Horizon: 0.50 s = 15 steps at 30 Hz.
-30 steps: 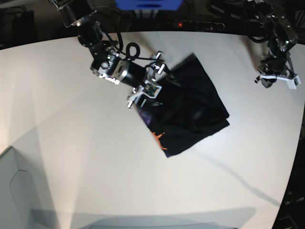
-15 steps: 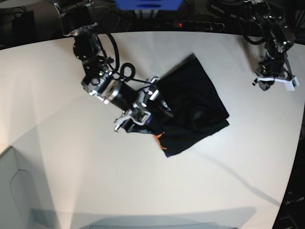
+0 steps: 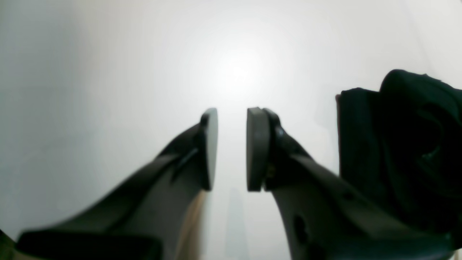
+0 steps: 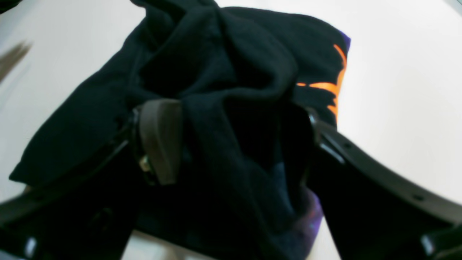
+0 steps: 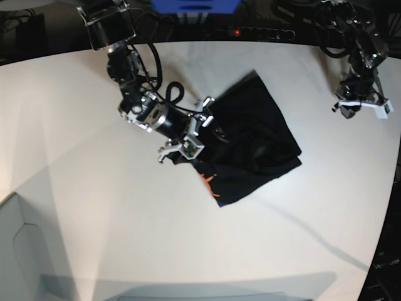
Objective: Fold the T-shirt properly
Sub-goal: 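Pinch the bundle's corner with the right gripper and tug it, then drag the bundle corner with the right gripper to square it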
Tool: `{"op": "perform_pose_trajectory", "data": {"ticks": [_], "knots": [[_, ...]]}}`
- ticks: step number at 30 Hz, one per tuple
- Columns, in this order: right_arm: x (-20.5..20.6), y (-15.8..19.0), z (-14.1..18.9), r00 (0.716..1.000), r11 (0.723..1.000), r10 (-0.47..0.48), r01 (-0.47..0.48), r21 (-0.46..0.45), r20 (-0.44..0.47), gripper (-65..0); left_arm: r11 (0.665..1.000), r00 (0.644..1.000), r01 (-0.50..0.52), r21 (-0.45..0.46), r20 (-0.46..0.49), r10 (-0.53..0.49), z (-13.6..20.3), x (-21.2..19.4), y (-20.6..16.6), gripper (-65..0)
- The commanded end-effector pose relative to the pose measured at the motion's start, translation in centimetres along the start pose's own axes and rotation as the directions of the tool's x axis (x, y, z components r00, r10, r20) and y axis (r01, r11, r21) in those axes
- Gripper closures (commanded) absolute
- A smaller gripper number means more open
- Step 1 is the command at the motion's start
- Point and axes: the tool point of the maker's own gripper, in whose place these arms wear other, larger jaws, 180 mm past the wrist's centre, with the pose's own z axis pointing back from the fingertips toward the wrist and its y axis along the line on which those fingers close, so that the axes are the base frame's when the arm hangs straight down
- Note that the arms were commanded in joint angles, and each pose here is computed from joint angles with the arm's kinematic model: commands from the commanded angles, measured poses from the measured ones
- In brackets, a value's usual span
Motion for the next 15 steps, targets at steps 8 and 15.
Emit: {"op": "perform_pose_trajectory", "data": {"ticks": [8,15], "knots": [[2.3,0.4,0.0,0.997,1.000,0.008,-0.010,0.028,0.076,-6.7,1.000,0.999,0.015,-0.007,0.038,-0.015,0.4,1.2,-0.2,-13.9],[4.3,2.1,1.7,0.990,0.999,0.027,-0.031,0.024,0.138,0.0,1.000,0.999,0.016,-0.013,0.040,-0.016,0.2,1.3,-0.4,-13.9]]}}
